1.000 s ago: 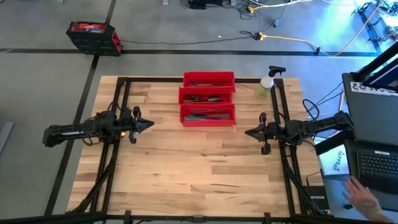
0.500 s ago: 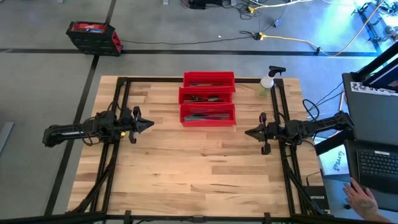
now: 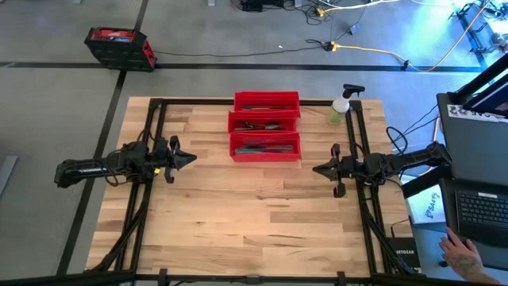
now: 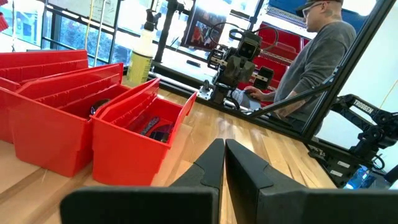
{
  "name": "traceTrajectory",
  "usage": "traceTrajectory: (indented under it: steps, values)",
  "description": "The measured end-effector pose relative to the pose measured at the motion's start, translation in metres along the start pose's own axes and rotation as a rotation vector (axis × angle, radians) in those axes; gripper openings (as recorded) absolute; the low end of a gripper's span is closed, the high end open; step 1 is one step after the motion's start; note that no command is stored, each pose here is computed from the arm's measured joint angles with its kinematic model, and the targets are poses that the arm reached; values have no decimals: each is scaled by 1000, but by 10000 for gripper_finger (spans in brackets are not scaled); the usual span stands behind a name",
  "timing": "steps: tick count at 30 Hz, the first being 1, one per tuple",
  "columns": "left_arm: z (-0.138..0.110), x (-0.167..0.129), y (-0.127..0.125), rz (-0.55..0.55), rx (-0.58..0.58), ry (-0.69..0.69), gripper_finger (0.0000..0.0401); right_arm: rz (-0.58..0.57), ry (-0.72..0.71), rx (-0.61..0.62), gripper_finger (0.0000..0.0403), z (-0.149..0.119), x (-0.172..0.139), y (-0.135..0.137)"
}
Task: Sort silverware
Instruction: Return to Home Position
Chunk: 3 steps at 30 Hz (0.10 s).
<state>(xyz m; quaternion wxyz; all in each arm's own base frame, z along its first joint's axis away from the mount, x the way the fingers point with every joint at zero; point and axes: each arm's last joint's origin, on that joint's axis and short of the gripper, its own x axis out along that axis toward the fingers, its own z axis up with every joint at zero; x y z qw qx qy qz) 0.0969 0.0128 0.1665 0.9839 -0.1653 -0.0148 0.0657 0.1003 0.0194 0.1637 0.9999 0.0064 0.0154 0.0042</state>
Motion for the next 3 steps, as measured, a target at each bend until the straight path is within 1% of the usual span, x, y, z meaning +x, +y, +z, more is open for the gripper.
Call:
traceTrajectory:
  steps: [3]
  values:
    - [0, 0, 0, 0, 0, 0, 0, 0, 0, 0, 0, 0, 0, 0]
